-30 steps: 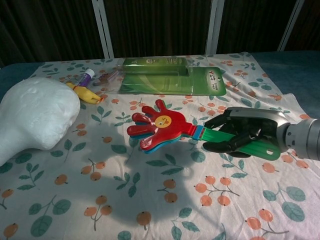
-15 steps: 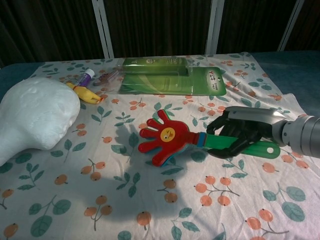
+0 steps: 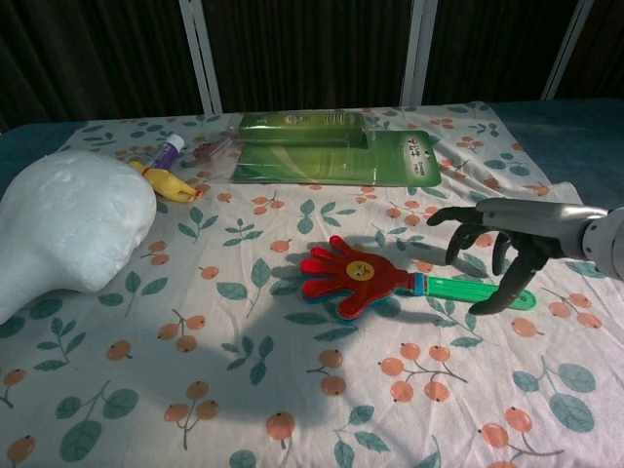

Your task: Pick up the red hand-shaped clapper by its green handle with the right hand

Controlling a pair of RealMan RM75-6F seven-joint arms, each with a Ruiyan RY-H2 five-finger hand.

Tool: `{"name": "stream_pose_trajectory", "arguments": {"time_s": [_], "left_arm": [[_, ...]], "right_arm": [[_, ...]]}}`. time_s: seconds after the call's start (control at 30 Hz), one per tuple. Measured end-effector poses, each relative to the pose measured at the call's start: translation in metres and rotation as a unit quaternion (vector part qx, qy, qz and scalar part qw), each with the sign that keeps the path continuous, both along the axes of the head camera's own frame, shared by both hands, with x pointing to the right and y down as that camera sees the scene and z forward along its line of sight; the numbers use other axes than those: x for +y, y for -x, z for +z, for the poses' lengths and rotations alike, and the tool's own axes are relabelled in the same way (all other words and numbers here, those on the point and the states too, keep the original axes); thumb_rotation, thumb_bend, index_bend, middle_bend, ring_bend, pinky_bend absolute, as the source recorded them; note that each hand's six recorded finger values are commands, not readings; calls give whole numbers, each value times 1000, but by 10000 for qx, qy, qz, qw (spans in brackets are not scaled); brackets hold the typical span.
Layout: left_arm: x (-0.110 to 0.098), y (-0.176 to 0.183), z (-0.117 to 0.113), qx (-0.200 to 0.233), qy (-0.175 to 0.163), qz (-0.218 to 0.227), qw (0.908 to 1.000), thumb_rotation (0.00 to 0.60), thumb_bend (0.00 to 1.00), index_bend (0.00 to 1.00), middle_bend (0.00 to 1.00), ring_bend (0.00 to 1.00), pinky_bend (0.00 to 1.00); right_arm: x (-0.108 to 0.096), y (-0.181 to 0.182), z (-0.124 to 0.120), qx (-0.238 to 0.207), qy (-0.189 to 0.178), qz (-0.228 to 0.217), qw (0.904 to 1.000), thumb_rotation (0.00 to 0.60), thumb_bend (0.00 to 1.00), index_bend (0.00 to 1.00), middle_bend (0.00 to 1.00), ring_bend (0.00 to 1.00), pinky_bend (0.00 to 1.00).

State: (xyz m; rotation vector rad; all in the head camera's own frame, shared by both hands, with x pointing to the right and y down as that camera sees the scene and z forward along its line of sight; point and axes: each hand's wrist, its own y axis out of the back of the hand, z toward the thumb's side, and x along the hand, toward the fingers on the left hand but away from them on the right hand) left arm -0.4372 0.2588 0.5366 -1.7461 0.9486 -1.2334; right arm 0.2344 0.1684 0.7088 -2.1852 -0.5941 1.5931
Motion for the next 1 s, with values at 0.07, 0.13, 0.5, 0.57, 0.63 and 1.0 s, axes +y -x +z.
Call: {"name": "stream_pose_trajectory", "arguments": {"time_s": [0.07,0.13,0.5,0.57,0.63,1.0], "left_arm": [[1,0,0,-2,6,9,10000,600,465,0,0,0,115],[2,-1,0,-8,6,12,10000,600,464,0,0,0,115],[2,0,1,-57,-20,-8,10000,600,464,0,0,0,115],[2,0,1,-71,-29,-16,10000,600,464,0,0,0,116],[1,0,2,-96,-18,-25,9999,600,464,0,0,0,116],[0,-2,7,-163,31,-48,9999,600,463,0,0,0,116]], "right_arm": [[-3,-7,-6,215,-123,-132,9996,600,243,0,221,86,356],[-5,-14,-15,454,-265,-273,9982,600,243,0,157,32,292],[2,-55,-90,758,-2078,-475,9741,600,242,0,0,0,13],[17,-68,-111,680,-2547,-474,9635,600,242,0,0,0,0],[38,-87,-131,645,-2963,-372,9522,600,242,0,0,0,0],[110,-140,-177,502,-3284,-112,9431,600,242,0,0,0,0]]}}
